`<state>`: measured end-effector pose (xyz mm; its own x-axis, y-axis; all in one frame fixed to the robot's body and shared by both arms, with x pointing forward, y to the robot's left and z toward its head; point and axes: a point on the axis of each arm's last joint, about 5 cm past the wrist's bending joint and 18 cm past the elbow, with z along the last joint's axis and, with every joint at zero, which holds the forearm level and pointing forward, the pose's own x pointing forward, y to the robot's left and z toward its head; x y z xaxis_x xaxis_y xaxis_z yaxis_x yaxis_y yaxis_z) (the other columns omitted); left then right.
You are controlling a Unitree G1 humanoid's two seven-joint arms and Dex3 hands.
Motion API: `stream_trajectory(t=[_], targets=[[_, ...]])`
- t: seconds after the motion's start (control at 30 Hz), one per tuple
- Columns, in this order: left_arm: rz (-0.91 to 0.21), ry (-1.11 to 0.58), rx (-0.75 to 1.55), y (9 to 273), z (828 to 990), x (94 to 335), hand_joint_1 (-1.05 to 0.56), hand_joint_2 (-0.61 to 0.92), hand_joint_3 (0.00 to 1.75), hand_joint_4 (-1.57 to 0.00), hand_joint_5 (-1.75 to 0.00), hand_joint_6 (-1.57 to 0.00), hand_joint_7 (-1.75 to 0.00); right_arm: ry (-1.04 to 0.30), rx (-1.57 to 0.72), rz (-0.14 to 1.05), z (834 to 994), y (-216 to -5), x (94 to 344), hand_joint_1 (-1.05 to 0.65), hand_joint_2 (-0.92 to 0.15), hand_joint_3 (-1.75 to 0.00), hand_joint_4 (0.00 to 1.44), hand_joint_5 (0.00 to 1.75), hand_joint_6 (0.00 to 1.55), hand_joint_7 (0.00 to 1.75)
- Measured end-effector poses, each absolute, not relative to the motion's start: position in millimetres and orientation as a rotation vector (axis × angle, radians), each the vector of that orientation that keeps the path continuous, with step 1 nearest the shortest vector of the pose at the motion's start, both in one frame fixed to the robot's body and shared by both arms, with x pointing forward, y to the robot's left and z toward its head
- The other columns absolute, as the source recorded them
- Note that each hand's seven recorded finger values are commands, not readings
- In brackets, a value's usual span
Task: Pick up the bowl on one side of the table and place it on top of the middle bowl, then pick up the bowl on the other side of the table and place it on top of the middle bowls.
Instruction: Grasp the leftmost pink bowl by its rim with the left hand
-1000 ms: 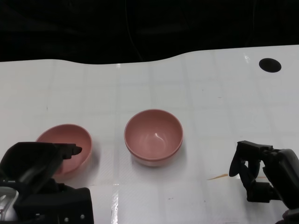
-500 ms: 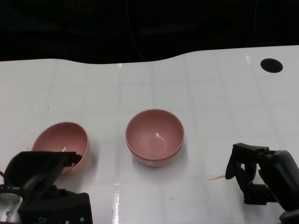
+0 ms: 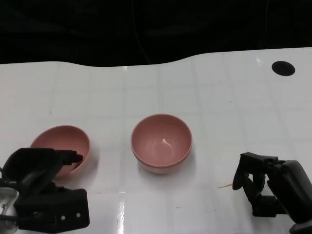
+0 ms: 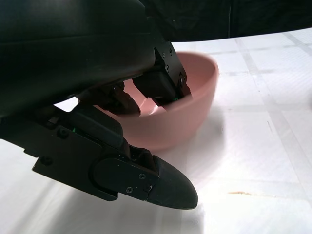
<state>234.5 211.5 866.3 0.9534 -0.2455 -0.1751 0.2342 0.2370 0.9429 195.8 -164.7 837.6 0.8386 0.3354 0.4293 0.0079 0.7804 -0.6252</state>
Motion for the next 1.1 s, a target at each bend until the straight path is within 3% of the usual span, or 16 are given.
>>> stream_trajectory(t=[0.1, 0.23, 0.3, 0.43, 0.67, 0.93, 1.03, 1.07, 1.1], targets=[[-0.338, -0.011, 1.269, 211.2, 869.2, 238.1, -0.76, 0.92, 0.15, -0.72, -0.02, -0.73, -0.01, -0.557, -0.658, 0.188, 837.6, -164.6, 195.8, -0.16, -0.41, -1.4, 0.91, 1.75, 0.69, 1.66], [-0.355, 0.003, 1.256, 212.6, 867.3, 238.3, -0.39, 0.92, 0.15, -0.83, -0.05, -0.82, -0.04, -0.556, -0.659, 0.187, 837.6, -164.6, 195.8, -0.16, -0.4, -1.4, 0.91, 1.75, 0.7, 1.66], [-0.36, 0.001, 1.244, 213.0, 866.5, 238.4, -0.21, 0.92, 0.19, -0.92, -0.08, -0.9, -0.07, -0.556, -0.659, 0.188, 837.5, -164.5, 195.7, -0.16, -0.4, -1.4, 0.92, 1.75, 0.7, 1.66], [-0.354, -0.011, 1.192, 214.1, 864.8, 239.6, -0.02, 0.92, 0.18, -1.04, -0.11, -1.06, -0.12, -0.557, -0.658, 0.184, 837.6, -164.5, 195.7, -0.17, -0.4, -1.41, 0.92, 1.75, 0.7, 1.66], [-0.344, -0.005, 1.168, 212.8, 864.2, 241.7, 0.0, 0.92, 0.14, -1.06, -0.08, -1.12, -0.1, -0.561, -0.656, 0.178, 837.8, -164.3, 195.8, -0.17, -0.4, -1.41, 0.92, 1.75, 0.7, 1.65], [-0.333, -0.016, 1.152, 213.3, 861.0, 240.6, -0.01, 0.92, 0.23, -1.19, -0.13, -1.19, -0.11, -0.562, -0.655, 0.178, 837.8, -164.3, 195.7, -0.16, -0.38, -1.42, 0.92, 1.75, 0.71, 1.65], [-0.323, -0.013, 1.134, 212.8, 860.3, 240.8, -0.02, 0.92, 0.35, -1.28, -0.19, -1.26, -0.14, -0.564, -0.654, 0.178, 838.2, -164.2, 195.8, -0.16, -0.38, -1.42, 0.93, 1.75, 0.71, 1.65], [-0.319, -0.011, 1.127, 212.7, 860.2, 241.0, -0.01, 0.92, 0.34, -1.26, -0.29, -1.27, -0.15, -0.566, -0.653, 0.178, 838.4, -164.0, 195.8, -0.16, -0.38, -1.42, 0.93, 1.75, 0.71, 1.65], [-0.317, -0.011, 1.127, 212.6, 860.1, 241.2, -0.03, 0.92, 0.29, -0.95, -1.1, -1.08, -0.67, -0.567, -0.653, 0.177, 838.5, -163.9, 195.6, -0.16, -0.38, -1.42, 0.93, 1.75, 0.71, 1.65]])
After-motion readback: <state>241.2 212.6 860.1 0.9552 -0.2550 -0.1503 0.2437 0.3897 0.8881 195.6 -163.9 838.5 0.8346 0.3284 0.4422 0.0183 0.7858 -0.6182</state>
